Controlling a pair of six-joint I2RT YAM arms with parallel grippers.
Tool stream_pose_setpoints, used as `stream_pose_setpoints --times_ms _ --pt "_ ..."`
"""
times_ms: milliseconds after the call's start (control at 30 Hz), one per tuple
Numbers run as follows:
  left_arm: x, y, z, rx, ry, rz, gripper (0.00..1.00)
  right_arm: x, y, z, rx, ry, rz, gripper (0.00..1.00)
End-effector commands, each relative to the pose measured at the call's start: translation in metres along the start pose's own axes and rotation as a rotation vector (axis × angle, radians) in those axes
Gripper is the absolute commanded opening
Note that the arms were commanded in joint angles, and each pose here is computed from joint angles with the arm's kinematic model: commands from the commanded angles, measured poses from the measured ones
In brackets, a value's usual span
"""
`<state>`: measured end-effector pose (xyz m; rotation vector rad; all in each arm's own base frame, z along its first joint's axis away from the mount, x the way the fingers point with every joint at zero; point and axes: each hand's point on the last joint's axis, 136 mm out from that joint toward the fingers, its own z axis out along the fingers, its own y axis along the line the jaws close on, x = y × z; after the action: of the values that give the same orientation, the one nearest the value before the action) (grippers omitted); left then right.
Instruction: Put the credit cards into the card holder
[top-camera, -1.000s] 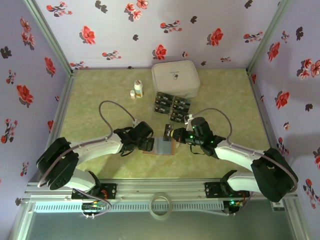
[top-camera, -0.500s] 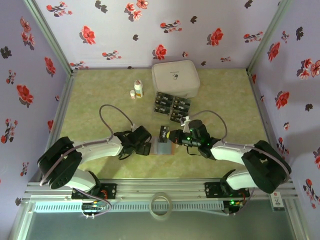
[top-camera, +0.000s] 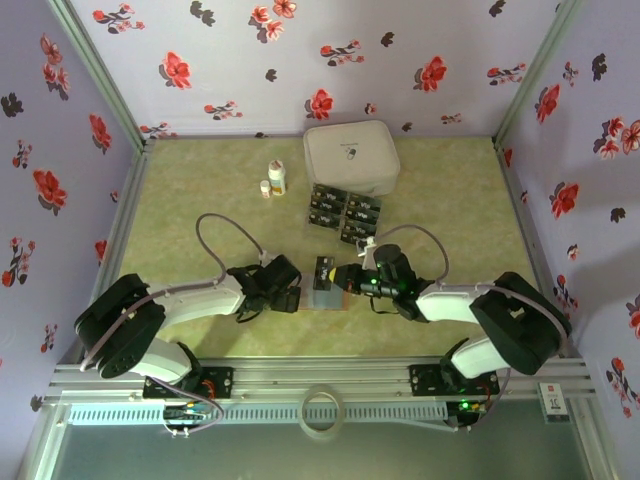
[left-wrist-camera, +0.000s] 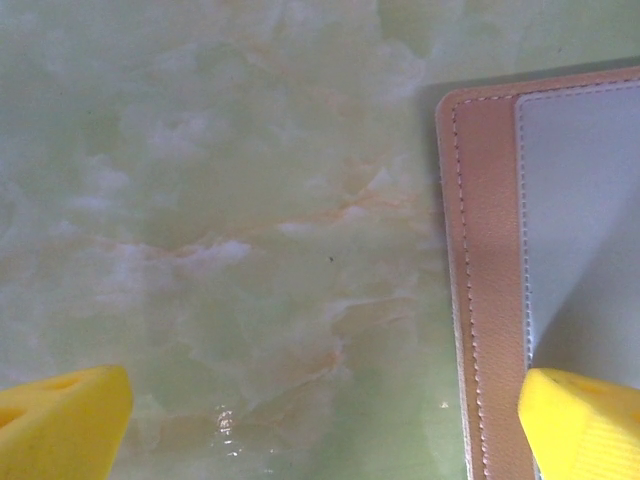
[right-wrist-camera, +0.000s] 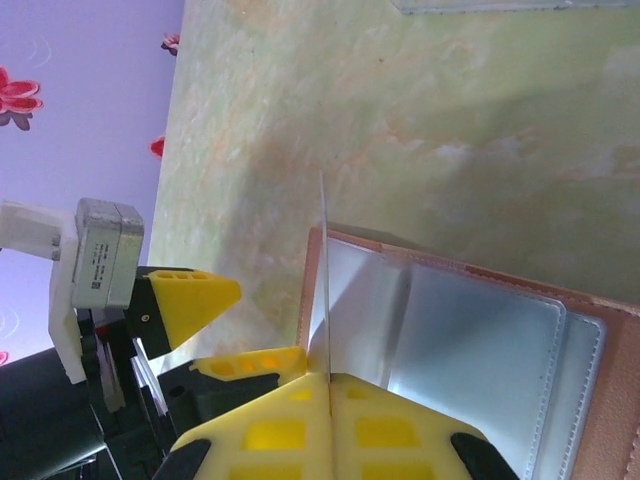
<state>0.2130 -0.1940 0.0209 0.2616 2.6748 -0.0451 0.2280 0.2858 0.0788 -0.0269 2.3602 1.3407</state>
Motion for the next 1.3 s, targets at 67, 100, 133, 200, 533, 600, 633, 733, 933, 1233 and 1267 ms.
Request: stream_pose_setpoints --times_ms 67,100,133,200,533,600,633,733,933,1233,1267 --pt "0.008 0.013 0.003 -0.038 0.006 -0.039 1.00 0.004 -0.003 0.001 -0.018 -0.011 -0.029 0.00" --pt "0.010 0.014 0.003 -0.039 0.008 -0.040 1.00 0.005 -0.004 0.001 -0.022 -0.015 -0.028 0.00" --pt "0.009 0.014 0.003 -0.039 0.006 -0.045 1.00 0.005 -0.004 0.001 -0.025 -0.018 -0.027 0.00" --pt "0.010 0.015 0.003 -0.038 0.008 -0.052 1.00 0.005 -0.005 0.002 -0.029 -0.020 -0.024 0.00" --pt "0.013 0.016 0.003 -0.044 0.014 -0.064 1.00 0.007 -0.009 0.007 -0.041 -0.022 -0.006 0.00" --pt "0.013 0.017 0.003 -0.045 0.014 -0.065 1.00 0.008 -0.010 0.008 -0.043 -0.021 0.000 0.00" --pt "0.013 0.017 0.003 -0.045 0.015 -0.065 1.00 0.008 -0.010 0.008 -0.048 -0.023 0.002 0.00" --pt "0.013 0.017 0.003 -0.045 0.015 -0.064 1.00 0.009 -0.011 0.009 -0.056 -0.025 0.014 0.00" --pt "0.014 0.017 0.003 -0.046 0.015 -0.065 1.00 0.012 -0.014 0.010 -0.070 -0.024 0.034 0.00" --pt "0.014 0.017 0.003 -0.045 0.015 -0.065 1.00 0.018 -0.014 0.013 -0.087 -0.009 0.049 0.00" --pt "0.014 0.017 0.003 -0.045 0.014 -0.064 1.00 0.019 -0.015 0.013 -0.085 -0.005 0.049 0.00"
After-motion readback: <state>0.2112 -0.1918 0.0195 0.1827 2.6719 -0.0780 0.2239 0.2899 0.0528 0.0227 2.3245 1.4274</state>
